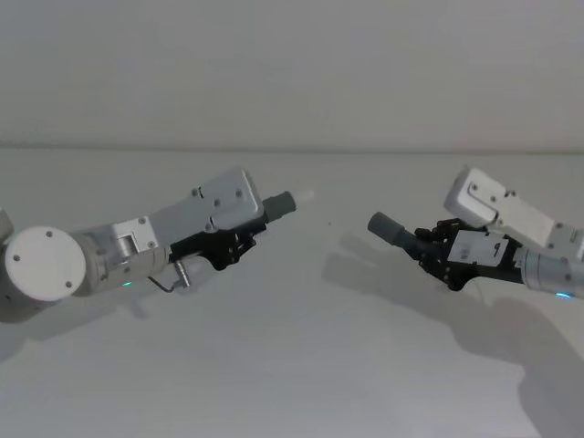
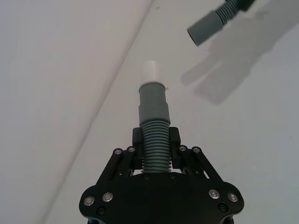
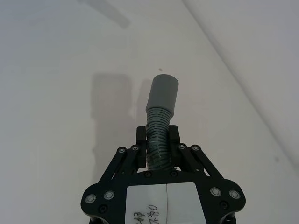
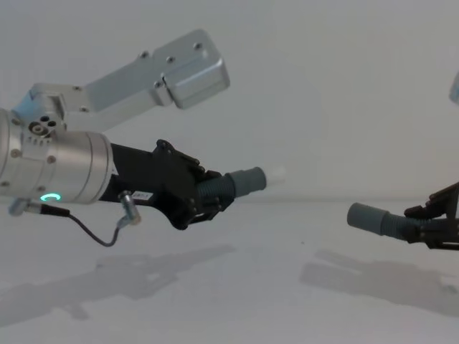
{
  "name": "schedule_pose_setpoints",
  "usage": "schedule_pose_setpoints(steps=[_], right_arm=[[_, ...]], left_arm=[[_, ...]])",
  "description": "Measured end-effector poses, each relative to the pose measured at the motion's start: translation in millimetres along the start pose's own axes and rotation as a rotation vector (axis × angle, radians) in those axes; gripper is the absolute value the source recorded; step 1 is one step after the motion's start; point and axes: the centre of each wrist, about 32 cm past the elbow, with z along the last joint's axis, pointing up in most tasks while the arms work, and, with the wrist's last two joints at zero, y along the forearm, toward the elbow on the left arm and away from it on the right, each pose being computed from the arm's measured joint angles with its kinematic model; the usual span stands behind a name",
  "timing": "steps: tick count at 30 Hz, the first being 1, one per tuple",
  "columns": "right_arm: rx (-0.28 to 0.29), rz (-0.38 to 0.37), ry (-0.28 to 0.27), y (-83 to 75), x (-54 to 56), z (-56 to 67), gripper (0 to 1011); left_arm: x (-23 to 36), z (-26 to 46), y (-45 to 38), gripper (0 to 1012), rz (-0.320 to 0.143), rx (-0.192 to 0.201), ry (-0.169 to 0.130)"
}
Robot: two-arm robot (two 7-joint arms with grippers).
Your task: Use both hands to pick up one end of the pipe from the table, align the ends, and insert them.
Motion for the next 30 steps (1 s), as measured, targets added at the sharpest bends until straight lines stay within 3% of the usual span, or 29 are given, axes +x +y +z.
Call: schedule_pose_setpoints(steps=[4,5,8,10,11,17,23,30], right_arm=[[-0.005,-0.01,-0.069,-2.3,-3.4,0.4,267],[-0.007,-0.012,-0.093,-3.2,-4.5,0.3,267],[-0.007,-0.013,-0.126,-4.2,-6.0,0.5,267],[-0.004,-0.012,-0.167,-5.4,-7.6,1.1,267],[-0.004,-0.012,-0.167,-5.4,-7.6,1.1,267],[0.006,0.0,-0.245,-7.7,-9.9,2.9,267],[0.023,0.026,-0.302,-8.7,-11.2,6.8,267],[0.055,0.061,-0.375,-9.5,-11.0,15.7,267]], left_arm=[[3.8,-1.7,2.6,319,-0.017,0.004,-0.077],[5.2,-2.3,3.6,320,-0.023,0.005,-0.108],[7.3,-3.6,5.2,320,-0.032,0.007,-0.148],[9.3,-4.9,6.9,320,-0.043,0.009,-0.192],[9.3,-4.9,6.9,320,-0.043,0.009,-0.192],[13.0,-7.1,9.7,320,-0.06,0.012,-0.258],[14.8,-8.4,11.3,320,-0.071,0.015,-0.293],[15.8,-9.0,12.2,320,-0.078,0.016,-0.314]])
